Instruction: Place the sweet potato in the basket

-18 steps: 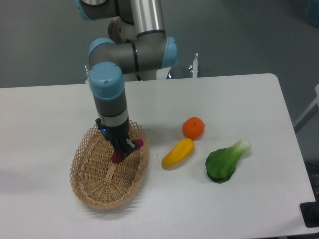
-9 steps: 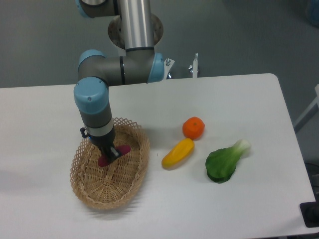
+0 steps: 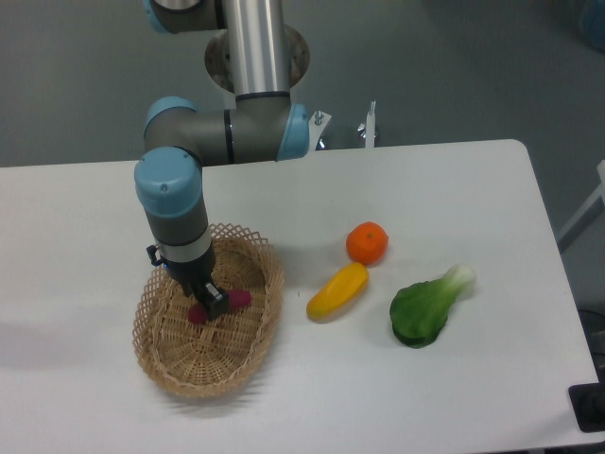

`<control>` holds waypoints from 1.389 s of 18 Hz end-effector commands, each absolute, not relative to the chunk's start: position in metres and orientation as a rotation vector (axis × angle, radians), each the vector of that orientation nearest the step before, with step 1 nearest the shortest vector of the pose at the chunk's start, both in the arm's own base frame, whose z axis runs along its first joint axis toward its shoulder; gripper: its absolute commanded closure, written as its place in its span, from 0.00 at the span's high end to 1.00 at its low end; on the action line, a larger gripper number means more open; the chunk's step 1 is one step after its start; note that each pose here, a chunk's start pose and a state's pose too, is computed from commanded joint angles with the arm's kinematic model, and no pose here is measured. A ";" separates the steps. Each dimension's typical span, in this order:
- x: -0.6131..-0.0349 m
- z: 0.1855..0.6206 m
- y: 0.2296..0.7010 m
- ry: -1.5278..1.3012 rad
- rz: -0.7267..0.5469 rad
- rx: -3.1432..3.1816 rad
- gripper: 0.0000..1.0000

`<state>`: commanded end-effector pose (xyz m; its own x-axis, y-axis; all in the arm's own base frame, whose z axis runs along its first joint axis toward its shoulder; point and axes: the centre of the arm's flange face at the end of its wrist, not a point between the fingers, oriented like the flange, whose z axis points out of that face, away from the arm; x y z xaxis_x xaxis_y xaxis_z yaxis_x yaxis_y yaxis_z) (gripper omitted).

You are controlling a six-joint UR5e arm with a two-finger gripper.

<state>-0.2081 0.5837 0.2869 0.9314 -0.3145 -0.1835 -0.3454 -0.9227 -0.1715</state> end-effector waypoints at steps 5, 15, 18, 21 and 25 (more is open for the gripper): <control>-0.268 0.335 0.586 0.279 0.315 -2.834 1.00; -0.397 0.418 0.516 0.220 0.445 -2.863 1.00; -0.421 0.429 0.489 0.343 0.462 -2.888 1.00; -0.442 0.429 0.464 0.558 0.457 -2.910 1.00; -0.455 0.438 0.442 0.637 0.457 -2.917 1.00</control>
<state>-0.4546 0.4415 0.4377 0.8657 -0.3876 -0.3168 -0.4241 -0.9041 -0.0528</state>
